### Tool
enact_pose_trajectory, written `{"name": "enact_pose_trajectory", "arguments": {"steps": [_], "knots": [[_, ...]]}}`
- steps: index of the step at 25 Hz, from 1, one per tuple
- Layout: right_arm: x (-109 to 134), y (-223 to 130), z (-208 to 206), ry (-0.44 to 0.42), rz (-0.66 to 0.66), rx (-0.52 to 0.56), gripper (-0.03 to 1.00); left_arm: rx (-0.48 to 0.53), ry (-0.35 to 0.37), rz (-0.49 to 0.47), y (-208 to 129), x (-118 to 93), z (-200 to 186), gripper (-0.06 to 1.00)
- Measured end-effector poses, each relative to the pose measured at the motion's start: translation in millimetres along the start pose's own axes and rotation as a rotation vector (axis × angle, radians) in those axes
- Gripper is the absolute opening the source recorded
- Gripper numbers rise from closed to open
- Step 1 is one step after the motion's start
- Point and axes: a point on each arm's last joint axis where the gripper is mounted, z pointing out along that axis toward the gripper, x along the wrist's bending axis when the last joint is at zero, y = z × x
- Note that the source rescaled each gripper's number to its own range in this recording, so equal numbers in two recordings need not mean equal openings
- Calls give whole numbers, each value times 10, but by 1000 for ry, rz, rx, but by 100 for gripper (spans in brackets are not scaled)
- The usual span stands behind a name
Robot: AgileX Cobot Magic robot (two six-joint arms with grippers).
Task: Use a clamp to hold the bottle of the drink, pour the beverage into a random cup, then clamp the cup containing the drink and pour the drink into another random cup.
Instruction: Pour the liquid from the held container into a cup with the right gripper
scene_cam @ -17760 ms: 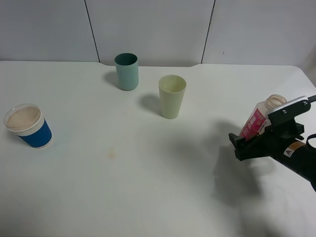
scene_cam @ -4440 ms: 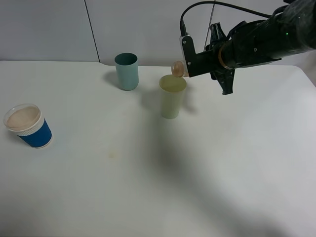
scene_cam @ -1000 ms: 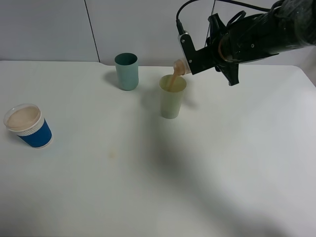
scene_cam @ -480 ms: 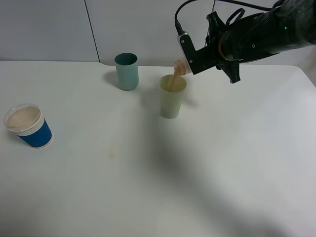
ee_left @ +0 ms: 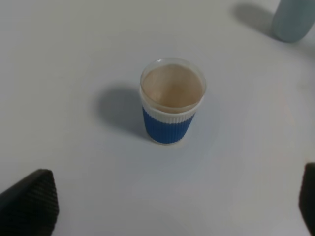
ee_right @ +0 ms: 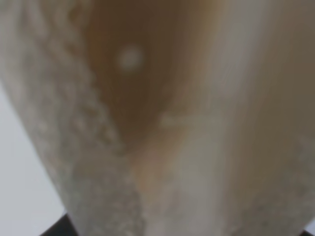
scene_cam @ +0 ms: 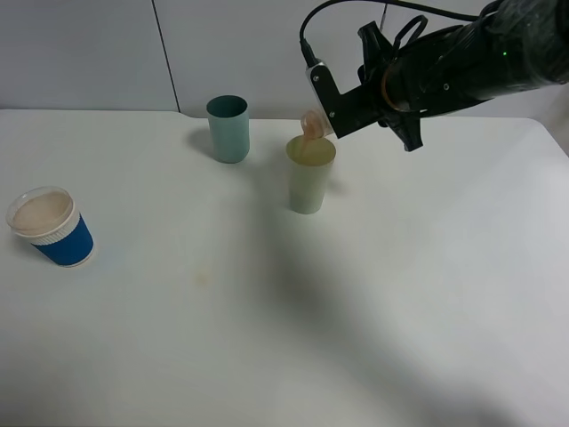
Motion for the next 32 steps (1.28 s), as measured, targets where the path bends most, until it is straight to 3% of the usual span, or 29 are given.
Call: {"name": "enact_pose_trajectory", "arguments": {"steps": [6,32], "knots": [[-2,-28,-9,4,-8,47,0,0,0,0,0,0,0,97],[-57,-13,-28,-38,-145,70,0,0,0,0,0,0,0,97]]}}
